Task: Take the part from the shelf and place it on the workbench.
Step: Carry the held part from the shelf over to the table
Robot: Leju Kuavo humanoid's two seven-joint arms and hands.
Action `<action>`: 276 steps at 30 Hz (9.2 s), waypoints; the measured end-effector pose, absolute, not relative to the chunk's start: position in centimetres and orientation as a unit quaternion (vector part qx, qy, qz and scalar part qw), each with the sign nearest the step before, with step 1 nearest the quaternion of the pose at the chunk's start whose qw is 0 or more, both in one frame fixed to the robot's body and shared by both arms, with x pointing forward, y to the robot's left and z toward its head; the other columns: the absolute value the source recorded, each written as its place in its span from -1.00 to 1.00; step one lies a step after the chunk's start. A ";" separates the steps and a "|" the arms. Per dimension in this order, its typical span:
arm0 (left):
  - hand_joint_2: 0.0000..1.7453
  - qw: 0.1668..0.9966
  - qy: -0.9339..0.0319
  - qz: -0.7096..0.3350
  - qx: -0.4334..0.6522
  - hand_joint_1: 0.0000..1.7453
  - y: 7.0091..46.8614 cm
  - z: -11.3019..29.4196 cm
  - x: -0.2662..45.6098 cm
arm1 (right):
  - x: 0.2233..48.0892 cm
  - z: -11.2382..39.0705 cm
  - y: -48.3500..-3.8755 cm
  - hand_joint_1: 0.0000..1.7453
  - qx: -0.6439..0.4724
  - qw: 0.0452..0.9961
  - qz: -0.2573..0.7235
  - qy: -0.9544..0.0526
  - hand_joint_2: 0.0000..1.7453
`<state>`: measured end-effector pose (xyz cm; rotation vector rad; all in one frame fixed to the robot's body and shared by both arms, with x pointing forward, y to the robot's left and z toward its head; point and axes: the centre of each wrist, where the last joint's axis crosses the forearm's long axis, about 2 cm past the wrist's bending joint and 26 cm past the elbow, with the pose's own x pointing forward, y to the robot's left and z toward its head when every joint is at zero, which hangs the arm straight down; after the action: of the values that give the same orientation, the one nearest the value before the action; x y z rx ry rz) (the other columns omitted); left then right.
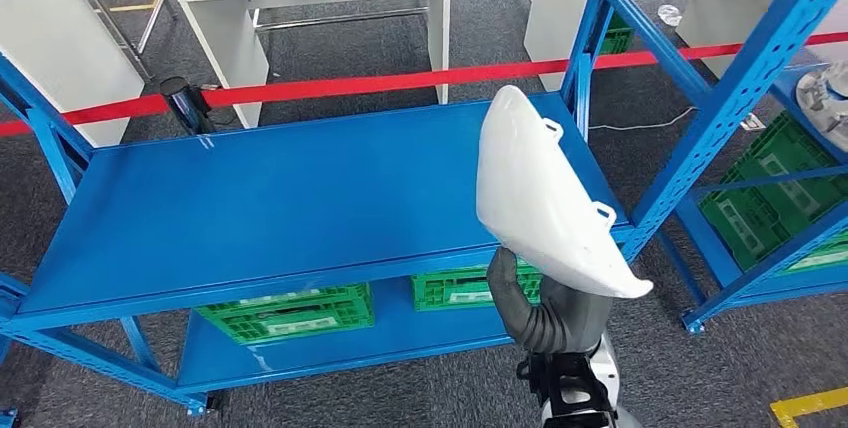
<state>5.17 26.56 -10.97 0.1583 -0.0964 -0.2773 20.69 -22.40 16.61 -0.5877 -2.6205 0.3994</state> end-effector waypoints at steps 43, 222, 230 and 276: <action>1.00 0.984 -0.055 -0.155 0.070 -1.00 26.1 -10.8 6.3 | 18.1 12.4 -21.5 1.00 -0.152 0.376 0.138 -0.903 1.00; 1.00 0.978 -0.036 -0.205 0.032 -1.00 23.7 -10.9 3.9 | 18.3 6.8 -17.0 1.00 -0.026 0.461 0.257 -0.849 1.00; 1.00 0.975 -0.044 -0.216 0.021 -1.00 23.9 -10.9 3.9 | 17.9 7.3 -17.7 1.00 -0.047 0.467 0.244 -0.849 1.00; 1.00 0.995 -0.080 0.056 -0.007 -1.00 27.2 -11.2 3.3 | 19.5 5.8 -17.5 1.00 -0.058 0.483 0.278 -0.828 1.00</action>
<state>3.31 27.22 -11.24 -0.0131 -0.1603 0.1125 19.49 -17.45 5.81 -0.1421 -2.0175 0.6779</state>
